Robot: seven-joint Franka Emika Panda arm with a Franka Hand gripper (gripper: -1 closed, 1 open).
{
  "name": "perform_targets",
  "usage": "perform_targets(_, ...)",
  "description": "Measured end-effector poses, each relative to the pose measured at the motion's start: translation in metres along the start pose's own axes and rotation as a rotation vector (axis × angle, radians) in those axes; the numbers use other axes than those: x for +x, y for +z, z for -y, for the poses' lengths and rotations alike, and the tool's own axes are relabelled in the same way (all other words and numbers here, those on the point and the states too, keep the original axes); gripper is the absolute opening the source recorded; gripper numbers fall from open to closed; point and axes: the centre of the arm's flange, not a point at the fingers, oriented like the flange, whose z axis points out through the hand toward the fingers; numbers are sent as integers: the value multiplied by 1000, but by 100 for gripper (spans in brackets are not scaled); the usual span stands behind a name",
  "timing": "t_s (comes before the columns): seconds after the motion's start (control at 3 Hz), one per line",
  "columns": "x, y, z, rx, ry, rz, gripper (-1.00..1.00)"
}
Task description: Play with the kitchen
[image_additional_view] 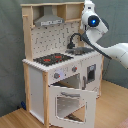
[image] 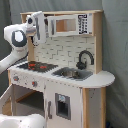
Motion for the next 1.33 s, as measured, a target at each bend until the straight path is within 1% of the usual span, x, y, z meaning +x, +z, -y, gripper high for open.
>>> perform_targets(0.33,5,-47,16,70,-58,-47,100)
perform_targets(0.67,6,-97,23,103,-98,-73,100)
perform_targets(1.0,2,-145,30,107,-146,-99,100)
perform_targets(1.33,0,-186,28,92,-198,-135,100)
